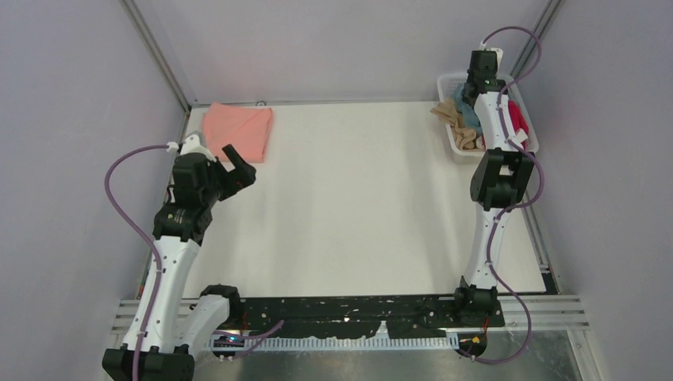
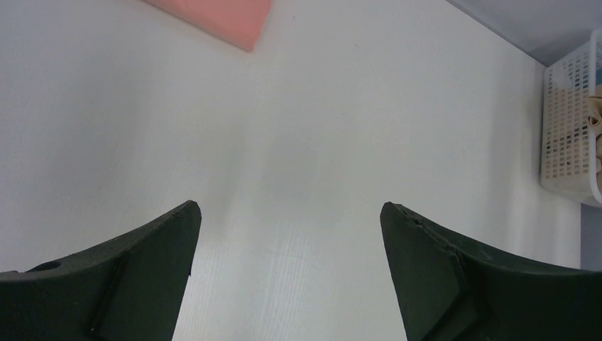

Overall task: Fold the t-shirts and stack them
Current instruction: Grab crumpled tshirt from bin with the right arm, then move the tshirt to the center of the board

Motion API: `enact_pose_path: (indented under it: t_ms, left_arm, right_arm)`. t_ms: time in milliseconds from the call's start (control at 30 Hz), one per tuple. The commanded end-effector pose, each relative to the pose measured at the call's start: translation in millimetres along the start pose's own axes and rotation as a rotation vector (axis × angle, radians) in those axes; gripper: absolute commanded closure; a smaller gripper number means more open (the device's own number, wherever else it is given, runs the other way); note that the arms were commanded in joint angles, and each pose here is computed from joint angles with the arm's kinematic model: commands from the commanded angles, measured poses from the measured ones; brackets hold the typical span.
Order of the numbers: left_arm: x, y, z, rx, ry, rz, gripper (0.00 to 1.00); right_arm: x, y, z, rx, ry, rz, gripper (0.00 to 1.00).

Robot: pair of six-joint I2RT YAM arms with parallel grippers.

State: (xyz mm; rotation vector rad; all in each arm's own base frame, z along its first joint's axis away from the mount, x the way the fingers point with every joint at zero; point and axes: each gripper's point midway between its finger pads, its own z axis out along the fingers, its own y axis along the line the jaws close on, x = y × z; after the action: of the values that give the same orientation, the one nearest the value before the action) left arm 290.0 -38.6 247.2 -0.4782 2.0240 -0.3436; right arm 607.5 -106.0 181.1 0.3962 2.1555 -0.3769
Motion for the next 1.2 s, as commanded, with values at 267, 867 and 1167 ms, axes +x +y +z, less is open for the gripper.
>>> enact_pose_path:
  t_ms: [267, 867, 1167]
  left_arm:
    - [-18.0, -13.8, 4.3, 0.059, -0.064, 0.000, 0.01]
    - [-23.1, -28.5, 11.4, 0.125, -0.052, 0.040, 0.01]
    - [-17.6, -22.1, 2.2, 0.112, -0.050, 0.067, 0.01]
  right_arm:
    - [-213.6, -66.7, -180.2, 0.001, -0.650, 0.232, 0.95]
    - [-339.9, -68.8, -531.1, -0.769, -1.503, 0.443, 0.95]
    - [-285.2, -2.9, -621.5, -1.339, -1.368, 0.300, 0.95]
